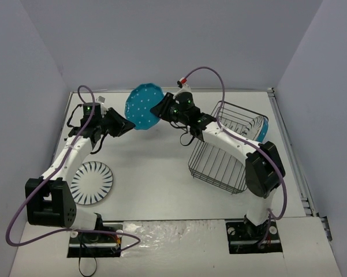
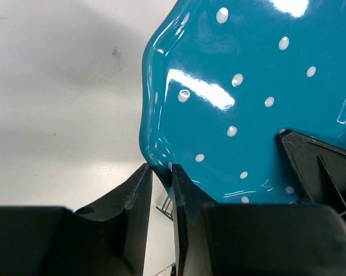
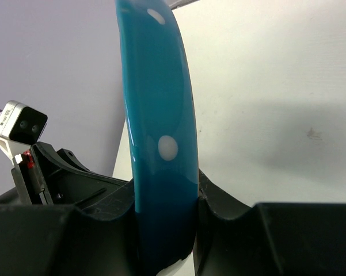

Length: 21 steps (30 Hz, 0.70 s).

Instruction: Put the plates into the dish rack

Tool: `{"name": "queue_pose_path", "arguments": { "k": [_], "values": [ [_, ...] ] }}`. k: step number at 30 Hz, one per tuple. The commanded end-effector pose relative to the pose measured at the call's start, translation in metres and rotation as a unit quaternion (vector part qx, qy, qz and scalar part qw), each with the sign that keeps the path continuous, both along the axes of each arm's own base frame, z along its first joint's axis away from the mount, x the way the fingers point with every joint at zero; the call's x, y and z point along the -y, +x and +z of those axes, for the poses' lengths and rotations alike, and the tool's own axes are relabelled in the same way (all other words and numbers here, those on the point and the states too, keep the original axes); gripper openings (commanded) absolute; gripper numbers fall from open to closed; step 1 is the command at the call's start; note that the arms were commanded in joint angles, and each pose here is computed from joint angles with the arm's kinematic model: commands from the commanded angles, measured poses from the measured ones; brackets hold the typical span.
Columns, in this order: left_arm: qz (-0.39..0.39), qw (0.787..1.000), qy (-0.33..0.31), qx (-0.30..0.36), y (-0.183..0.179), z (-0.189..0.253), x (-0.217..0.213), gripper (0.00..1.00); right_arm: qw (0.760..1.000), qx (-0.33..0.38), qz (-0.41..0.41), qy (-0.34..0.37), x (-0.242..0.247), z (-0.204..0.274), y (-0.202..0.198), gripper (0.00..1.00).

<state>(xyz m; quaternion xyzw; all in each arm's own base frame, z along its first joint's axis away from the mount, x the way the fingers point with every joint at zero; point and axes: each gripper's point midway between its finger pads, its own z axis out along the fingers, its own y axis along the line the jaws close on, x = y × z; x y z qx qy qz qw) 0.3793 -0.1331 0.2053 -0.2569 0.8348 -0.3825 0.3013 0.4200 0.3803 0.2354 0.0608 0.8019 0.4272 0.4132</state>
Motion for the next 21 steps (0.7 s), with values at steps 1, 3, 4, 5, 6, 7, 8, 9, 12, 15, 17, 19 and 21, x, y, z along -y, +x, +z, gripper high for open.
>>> {"name": "queue_pose_path", "arguments": {
  "k": [1,3,4,5,6,7,8,9,12,15,17,19,21],
  "values": [
    [0.014,0.994,0.015,0.110,0.022,0.066,-0.003,0.15,0.991,0.122,-0.031,0.040,0.031,0.112,-0.004,0.00],
    [0.007,0.993,0.011,0.115,0.023,0.069,0.003,0.15,0.991,0.127,-0.037,0.036,0.037,0.121,-0.008,0.00],
    [0.003,0.993,0.010,0.116,0.024,0.070,0.007,0.15,0.990,0.130,-0.041,0.036,0.041,0.126,-0.010,0.00],
    [-0.001,0.993,0.010,0.117,0.024,0.071,0.010,0.15,0.989,0.133,-0.045,0.036,0.044,0.130,-0.012,0.00],
    [-0.004,0.993,0.009,0.119,0.025,0.072,0.013,0.15,0.989,0.134,-0.049,0.034,0.047,0.131,-0.013,0.00],
    [-0.007,0.993,0.008,0.121,0.026,0.073,0.015,0.15,0.989,0.135,-0.052,0.031,0.050,0.132,-0.014,0.00],
    [-0.009,0.992,0.008,0.122,0.026,0.073,0.017,0.15,0.989,0.136,-0.056,0.030,0.053,0.134,-0.015,0.00],
    [-0.011,0.992,0.008,0.123,0.027,0.074,0.019,0.15,0.989,0.136,-0.059,0.028,0.055,0.134,-0.016,0.00],
    [-0.017,0.992,0.008,0.124,0.028,0.072,0.024,0.15,0.989,0.134,-0.065,0.021,0.061,0.132,-0.017,0.00],
    [-0.023,0.992,0.006,0.120,0.030,0.069,0.028,0.15,0.989,0.132,-0.069,0.018,0.065,0.130,-0.019,0.00],
    [-0.024,0.992,0.006,0.122,0.031,0.068,0.030,0.15,0.988,0.134,-0.072,0.017,0.068,0.131,-0.022,0.00],
    [-0.026,0.992,0.006,0.122,0.032,0.067,0.033,0.15,0.988,0.135,-0.077,0.016,0.073,0.131,-0.022,0.00],
    [-0.031,0.992,0.006,0.121,0.033,0.066,0.038,0.15,0.986,0.136,-0.094,0.011,0.082,0.130,-0.020,0.00]
  ]
}}
